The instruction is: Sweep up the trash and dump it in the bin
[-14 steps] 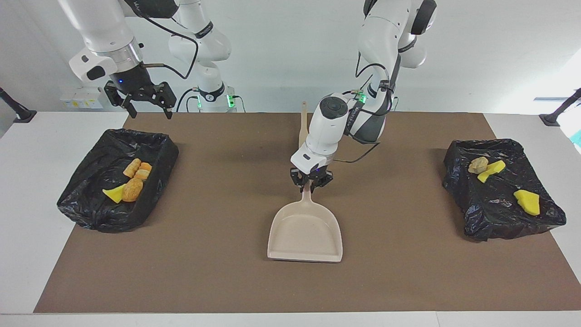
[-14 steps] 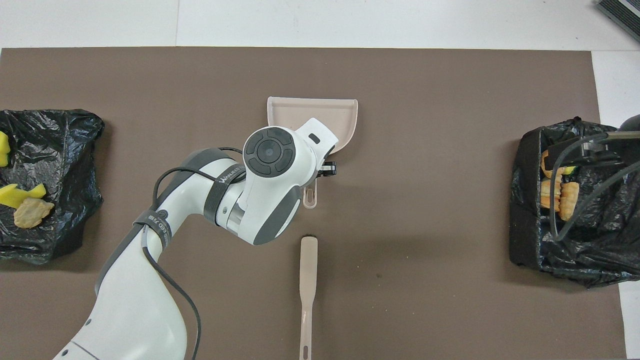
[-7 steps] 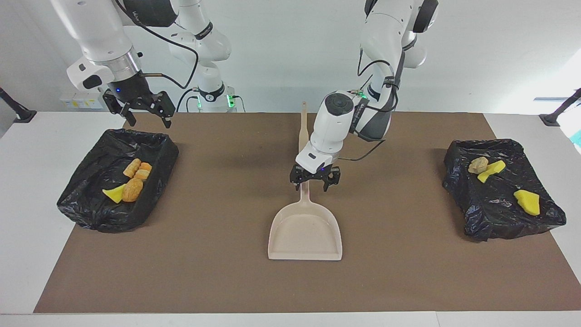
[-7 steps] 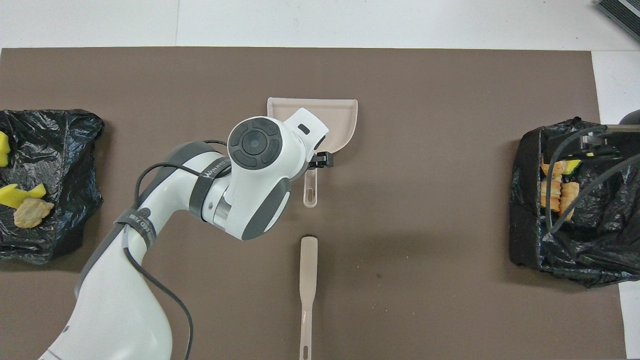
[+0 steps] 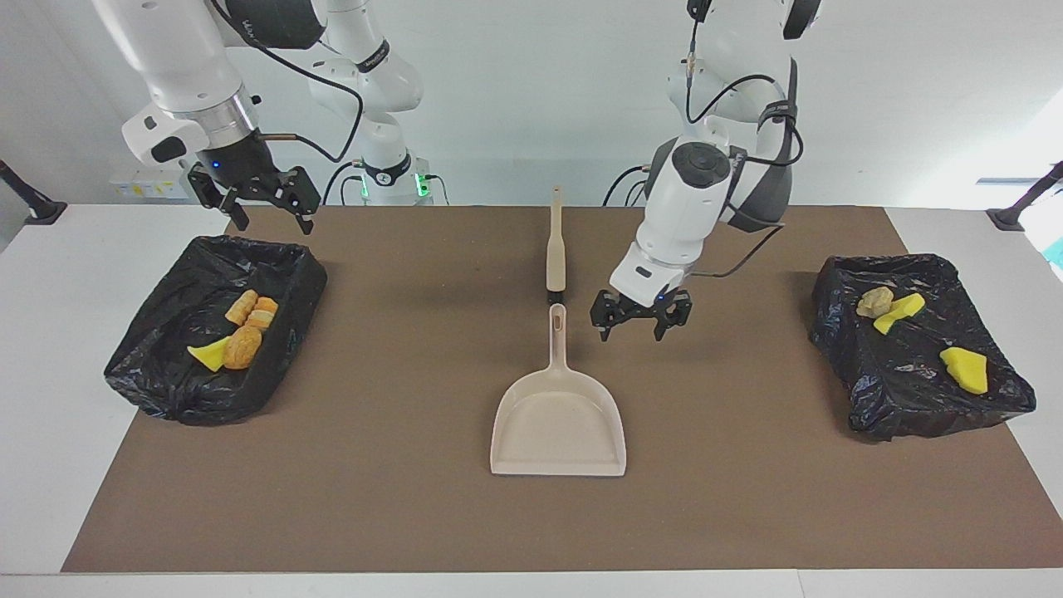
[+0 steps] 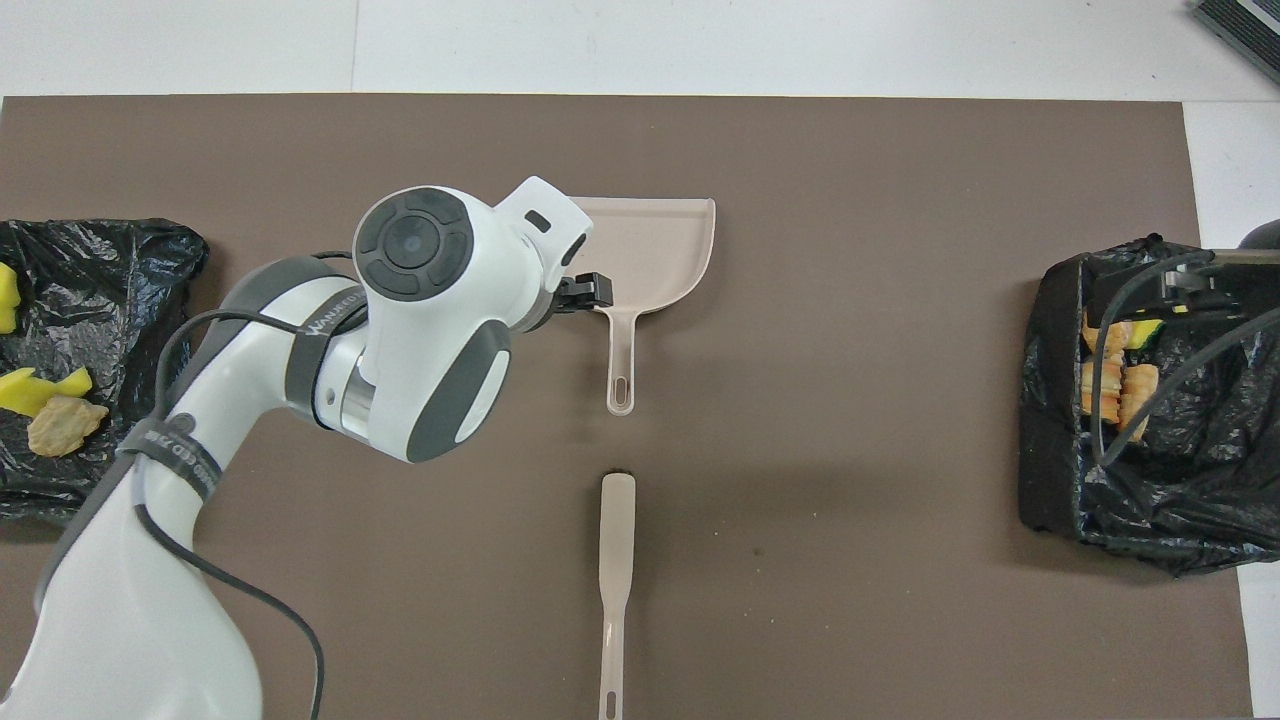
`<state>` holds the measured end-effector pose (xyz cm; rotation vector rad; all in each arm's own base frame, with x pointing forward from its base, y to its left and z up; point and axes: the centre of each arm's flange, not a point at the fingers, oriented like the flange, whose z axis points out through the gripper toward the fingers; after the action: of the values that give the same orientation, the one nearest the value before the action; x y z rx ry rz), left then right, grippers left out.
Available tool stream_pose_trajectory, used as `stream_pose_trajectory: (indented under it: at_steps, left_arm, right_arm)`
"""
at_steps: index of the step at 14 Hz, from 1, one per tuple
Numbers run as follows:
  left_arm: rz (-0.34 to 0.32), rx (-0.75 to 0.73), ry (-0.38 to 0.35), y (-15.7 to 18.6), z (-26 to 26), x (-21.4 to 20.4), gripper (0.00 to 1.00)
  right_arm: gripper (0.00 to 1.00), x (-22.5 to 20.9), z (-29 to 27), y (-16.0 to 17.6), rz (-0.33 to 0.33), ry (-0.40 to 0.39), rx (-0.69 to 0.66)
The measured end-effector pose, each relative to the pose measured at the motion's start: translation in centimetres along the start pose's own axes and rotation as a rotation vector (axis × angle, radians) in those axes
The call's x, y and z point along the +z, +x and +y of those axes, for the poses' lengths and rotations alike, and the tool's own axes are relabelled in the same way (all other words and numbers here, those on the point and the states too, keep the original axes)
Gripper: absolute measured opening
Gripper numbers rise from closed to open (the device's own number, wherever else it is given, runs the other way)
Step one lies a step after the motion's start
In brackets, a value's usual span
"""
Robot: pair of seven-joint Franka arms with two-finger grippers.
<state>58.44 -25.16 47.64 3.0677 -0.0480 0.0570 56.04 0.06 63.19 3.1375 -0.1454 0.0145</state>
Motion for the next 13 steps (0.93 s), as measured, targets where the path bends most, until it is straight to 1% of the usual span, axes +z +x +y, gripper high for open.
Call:
stream_pose_trajectory:
  at_steps: [3,5,8,10,13]
  left_arm:
    - [-0.036,0.056,0.012,-0.5,-6.6,-4.9,1.00]
    - [-0.046,0.075,0.014,-1.2,-10.3,-7.6,1.00]
    - [-0.064,0.055,0.015,-2.2,-14.1,-10.1,1.00]
    - [-0.056,0.081,0.013,-2.6,-16.0,-11.4,1.00]
    - [-0.052,0.123,0.010,-3.5,-20.4,-13.5,1.00]
  right_arm:
    - [1.00,0.0,0.0,0.0,0.000,0.000,0.000]
    - [1.00,0.0,0.0,0.0,0.000,0.000,0.000]
    - [1.00,0.0,0.0,0.0,0.000,0.000,0.000]
    - [1.00,0.0,0.0,0.0,0.000,0.000,0.000]
    - [1.00,0.0,0.0,0.0,0.000,0.000,0.000]
